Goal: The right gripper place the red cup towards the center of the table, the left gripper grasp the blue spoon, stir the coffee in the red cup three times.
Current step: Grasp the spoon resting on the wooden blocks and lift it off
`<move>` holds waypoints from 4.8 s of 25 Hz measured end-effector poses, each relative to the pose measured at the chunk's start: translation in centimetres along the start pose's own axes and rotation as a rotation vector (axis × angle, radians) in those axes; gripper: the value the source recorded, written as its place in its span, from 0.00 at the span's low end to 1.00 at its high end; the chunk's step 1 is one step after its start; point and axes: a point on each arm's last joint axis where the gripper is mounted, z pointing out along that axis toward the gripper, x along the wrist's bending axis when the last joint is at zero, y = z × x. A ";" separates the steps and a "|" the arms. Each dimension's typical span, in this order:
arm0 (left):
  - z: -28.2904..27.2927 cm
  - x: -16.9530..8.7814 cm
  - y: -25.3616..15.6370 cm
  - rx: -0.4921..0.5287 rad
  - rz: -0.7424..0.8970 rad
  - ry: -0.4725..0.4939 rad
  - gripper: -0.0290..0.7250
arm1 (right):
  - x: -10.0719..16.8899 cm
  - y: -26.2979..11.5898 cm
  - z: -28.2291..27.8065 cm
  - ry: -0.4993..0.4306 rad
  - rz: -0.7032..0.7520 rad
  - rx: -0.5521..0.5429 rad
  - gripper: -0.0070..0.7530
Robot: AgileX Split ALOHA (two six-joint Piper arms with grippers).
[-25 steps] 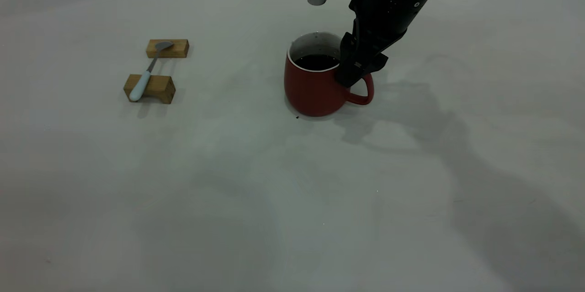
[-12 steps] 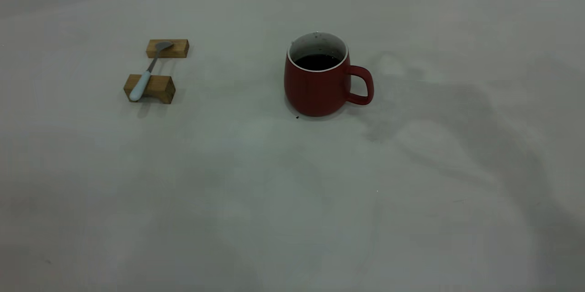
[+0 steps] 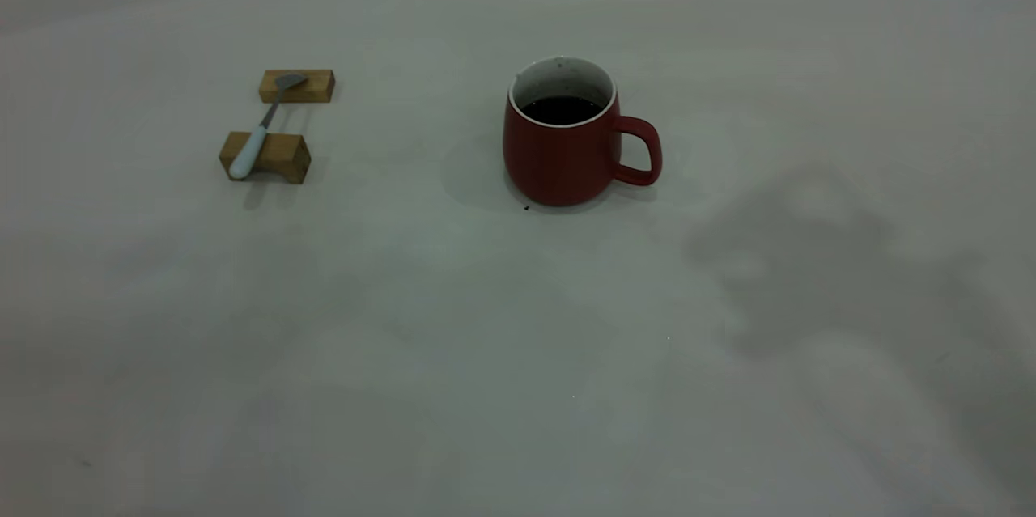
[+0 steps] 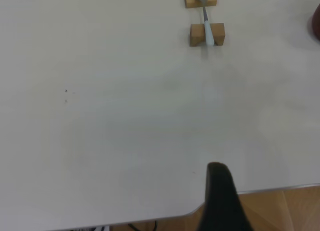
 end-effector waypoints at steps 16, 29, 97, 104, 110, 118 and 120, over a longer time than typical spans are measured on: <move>0.0 0.0 0.0 0.000 0.000 0.000 0.77 | 8.0 -17.1 -7.4 -0.144 0.046 -0.163 0.79; 0.0 0.0 0.0 0.000 -0.001 0.000 0.77 | 10.6 -27.7 -4.3 -0.401 0.310 -0.400 0.79; 29.6 1.2 14.5 0.518 -0.099 0.059 0.92 | 10.0 -29.4 -3.1 -0.506 0.394 -0.419 0.79; 36.3 -1.0 12.5 0.589 -0.050 0.017 0.92 | 10.0 -29.4 -3.1 -0.506 0.394 -0.419 0.79; 40.7 -2.4 10.3 0.664 -0.039 0.002 0.92 | 10.0 -29.4 -3.1 -0.506 0.394 -0.419 0.79; 44.5 -2.9 8.4 0.710 -0.029 -0.012 0.90 | 10.0 -29.4 -3.1 -0.506 0.394 -0.419 0.79; 45.1 -3.0 8.3 0.709 -0.026 -0.023 0.89 | 10.0 -29.4 -3.1 -0.506 0.394 -0.419 0.79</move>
